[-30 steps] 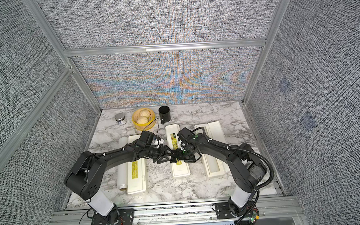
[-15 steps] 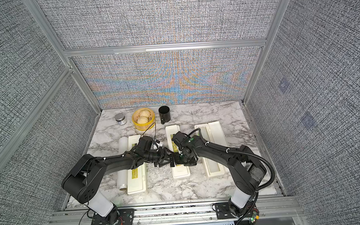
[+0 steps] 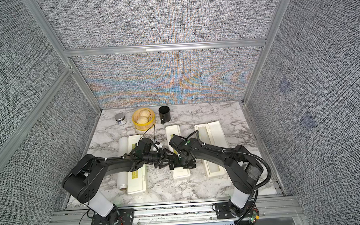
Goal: Put plastic wrap rolls into dispensers
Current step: Close the lid on the plastic wrap cutting box, then open the lid of the plastic wrap cutting box.
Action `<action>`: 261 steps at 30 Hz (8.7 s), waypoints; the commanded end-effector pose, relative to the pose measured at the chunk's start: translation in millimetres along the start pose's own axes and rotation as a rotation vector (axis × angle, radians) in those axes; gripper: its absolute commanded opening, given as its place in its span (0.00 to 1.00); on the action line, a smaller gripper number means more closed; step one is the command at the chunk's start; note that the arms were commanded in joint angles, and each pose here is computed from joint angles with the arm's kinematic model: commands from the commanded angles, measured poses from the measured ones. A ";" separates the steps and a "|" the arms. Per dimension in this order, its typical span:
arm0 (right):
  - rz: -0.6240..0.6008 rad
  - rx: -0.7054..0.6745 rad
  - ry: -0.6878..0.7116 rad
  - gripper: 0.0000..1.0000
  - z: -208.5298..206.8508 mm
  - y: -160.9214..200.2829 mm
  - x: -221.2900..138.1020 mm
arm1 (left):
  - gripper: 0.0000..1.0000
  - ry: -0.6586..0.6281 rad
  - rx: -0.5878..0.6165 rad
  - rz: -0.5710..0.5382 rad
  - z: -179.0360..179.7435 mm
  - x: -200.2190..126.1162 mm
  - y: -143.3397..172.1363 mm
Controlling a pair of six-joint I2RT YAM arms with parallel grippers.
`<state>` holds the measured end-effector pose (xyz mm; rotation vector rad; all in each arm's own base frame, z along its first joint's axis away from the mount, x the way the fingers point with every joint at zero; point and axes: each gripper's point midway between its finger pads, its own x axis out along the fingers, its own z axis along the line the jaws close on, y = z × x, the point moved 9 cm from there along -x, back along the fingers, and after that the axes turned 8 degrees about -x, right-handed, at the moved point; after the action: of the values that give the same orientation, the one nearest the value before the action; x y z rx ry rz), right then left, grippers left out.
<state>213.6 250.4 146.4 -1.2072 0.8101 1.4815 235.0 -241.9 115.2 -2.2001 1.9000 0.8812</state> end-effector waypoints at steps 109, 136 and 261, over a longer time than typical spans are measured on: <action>-0.171 0.052 -0.350 0.76 -81.1 -131.8 -13.7 | 0.59 -0.257 0.001 -0.027 -31.6 28.2 -121.7; -0.139 0.004 0.026 0.99 -59.2 -67.2 -56.2 | 0.67 -0.136 0.080 -0.147 -64.3 -31.2 -80.8; -0.169 -0.278 -0.053 0.99 85.2 -43.8 -50.3 | 0.75 -0.729 0.145 -0.406 0.3 -200.2 1.3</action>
<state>232.1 321.4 221.1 -1.4081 0.4799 1.4905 230.9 -81.3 222.6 -1.8692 1.1399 1.1142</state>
